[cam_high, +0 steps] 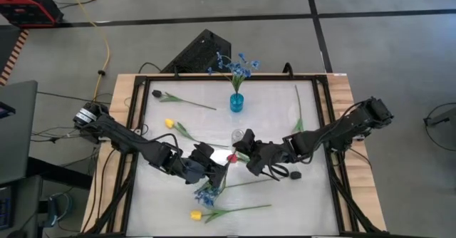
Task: Sort flowers into vase by color
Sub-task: Put the blue flowers into the blue vase
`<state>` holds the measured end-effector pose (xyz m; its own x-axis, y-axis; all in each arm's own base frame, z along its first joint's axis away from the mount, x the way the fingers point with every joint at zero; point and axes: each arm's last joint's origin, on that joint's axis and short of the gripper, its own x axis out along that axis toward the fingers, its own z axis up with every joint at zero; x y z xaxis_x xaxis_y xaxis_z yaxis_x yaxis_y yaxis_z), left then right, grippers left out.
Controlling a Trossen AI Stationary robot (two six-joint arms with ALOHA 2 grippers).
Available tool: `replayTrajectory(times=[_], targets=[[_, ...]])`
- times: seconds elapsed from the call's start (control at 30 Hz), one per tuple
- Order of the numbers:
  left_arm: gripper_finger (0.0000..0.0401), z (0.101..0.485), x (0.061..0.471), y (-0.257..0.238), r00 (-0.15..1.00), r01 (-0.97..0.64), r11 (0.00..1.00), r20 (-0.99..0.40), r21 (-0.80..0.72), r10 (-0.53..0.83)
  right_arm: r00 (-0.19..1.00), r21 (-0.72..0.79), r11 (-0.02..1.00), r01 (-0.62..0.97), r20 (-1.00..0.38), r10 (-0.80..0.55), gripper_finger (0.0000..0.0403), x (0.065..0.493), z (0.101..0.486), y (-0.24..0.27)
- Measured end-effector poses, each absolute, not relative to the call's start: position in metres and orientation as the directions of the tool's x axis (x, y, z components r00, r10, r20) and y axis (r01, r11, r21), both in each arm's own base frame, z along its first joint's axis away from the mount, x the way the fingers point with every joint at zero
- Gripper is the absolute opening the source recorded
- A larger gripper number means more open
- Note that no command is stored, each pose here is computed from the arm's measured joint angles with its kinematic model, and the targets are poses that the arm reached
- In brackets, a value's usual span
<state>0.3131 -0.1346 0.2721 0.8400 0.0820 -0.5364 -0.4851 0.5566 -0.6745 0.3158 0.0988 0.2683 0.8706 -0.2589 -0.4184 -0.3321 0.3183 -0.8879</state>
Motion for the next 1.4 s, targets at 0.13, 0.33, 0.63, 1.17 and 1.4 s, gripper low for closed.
replayTrajectory(times=[0.13,0.33,0.63,1.17,1.4], targets=[[0.0004,0.272,0.313,-0.135,0.841,-0.483,0.558,-0.534,-0.675,0.082,0.872,-0.888,0.320,-0.329,-0.416,-0.259,0.0125,0.316,0.269,0.099],[0.0005,0.272,0.314,-0.132,0.840,-0.479,0.589,-0.534,-0.651,0.092,0.873,-0.880,0.342,-0.329,-0.421,-0.247,0.0069,0.314,0.268,0.104],[0.0025,0.284,0.310,-0.124,0.859,-0.473,0.666,-0.471,-0.577,0.202,0.832,-0.768,0.490,-0.413,-0.537,-0.141,0.0032,0.304,0.258,0.116],[0.0034,0.302,0.269,-0.146,0.853,-0.506,0.842,-0.255,-0.187,0.456,0.774,-0.316,0.708,-0.631,-0.191,0.604,0.0032,0.247,0.273,0.096],[0.0035,0.267,0.292,-0.160,0.885,-0.458,0.881,-0.159,-0.122,0.438,0.825,-0.045,0.889,-0.456,0.352,0.441,0.0032,0.236,0.260,0.064]])
